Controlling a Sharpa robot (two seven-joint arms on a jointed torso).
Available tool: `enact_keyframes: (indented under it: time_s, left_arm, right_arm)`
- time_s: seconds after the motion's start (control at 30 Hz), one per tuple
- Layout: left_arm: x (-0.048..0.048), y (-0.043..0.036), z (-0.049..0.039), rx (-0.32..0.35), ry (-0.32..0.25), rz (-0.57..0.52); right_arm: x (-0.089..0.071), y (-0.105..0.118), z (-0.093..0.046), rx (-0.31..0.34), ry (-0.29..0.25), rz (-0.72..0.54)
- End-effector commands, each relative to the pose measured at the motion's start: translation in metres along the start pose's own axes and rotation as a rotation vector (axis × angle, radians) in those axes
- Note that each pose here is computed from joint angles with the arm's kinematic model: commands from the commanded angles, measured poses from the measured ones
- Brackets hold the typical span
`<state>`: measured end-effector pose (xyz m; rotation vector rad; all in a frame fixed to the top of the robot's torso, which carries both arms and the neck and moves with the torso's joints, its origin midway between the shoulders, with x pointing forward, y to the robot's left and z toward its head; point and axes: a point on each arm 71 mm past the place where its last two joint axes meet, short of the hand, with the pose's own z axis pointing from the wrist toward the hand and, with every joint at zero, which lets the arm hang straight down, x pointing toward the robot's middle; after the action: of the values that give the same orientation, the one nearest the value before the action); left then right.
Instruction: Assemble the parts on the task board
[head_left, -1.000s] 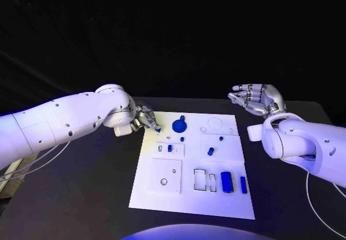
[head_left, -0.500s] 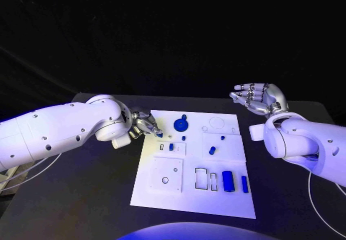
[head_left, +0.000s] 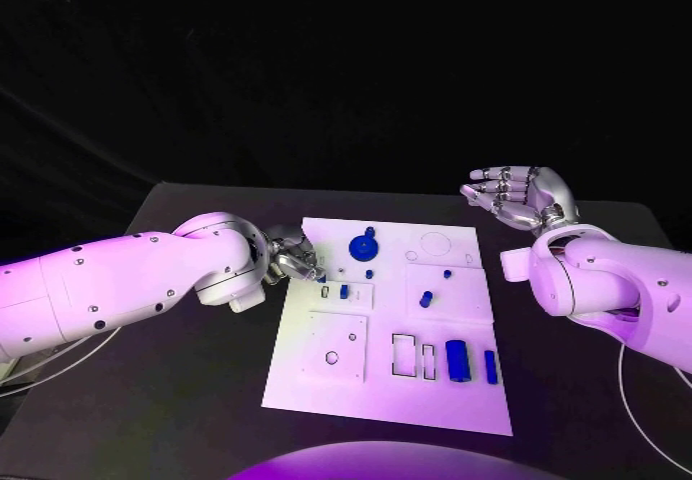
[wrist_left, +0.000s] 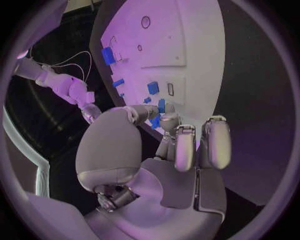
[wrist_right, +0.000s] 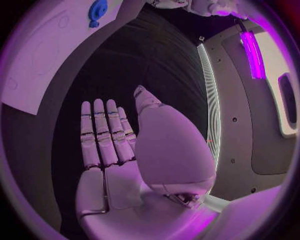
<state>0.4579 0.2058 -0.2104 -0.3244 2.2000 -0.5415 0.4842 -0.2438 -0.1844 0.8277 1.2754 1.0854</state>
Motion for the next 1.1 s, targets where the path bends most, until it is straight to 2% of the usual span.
enact_keyframes:
  time_s: [0.03,0.43,1.1]
  left_arm:
    - [0.0001,-0.005,0.0003,0.024,-0.039,0.066]
    - [0.0076,-0.011,0.0044,0.029,0.003,0.15]
    - [0.011,-0.0083,0.0105,0.004,0.052,0.202]
  right_arm:
    - [0.003,0.001,0.0,-0.015,0.026,-0.01]
    - [0.003,0.001,-0.001,-0.018,0.031,-0.017]
    - [0.004,0.001,-0.001,-0.016,0.031,-0.018]
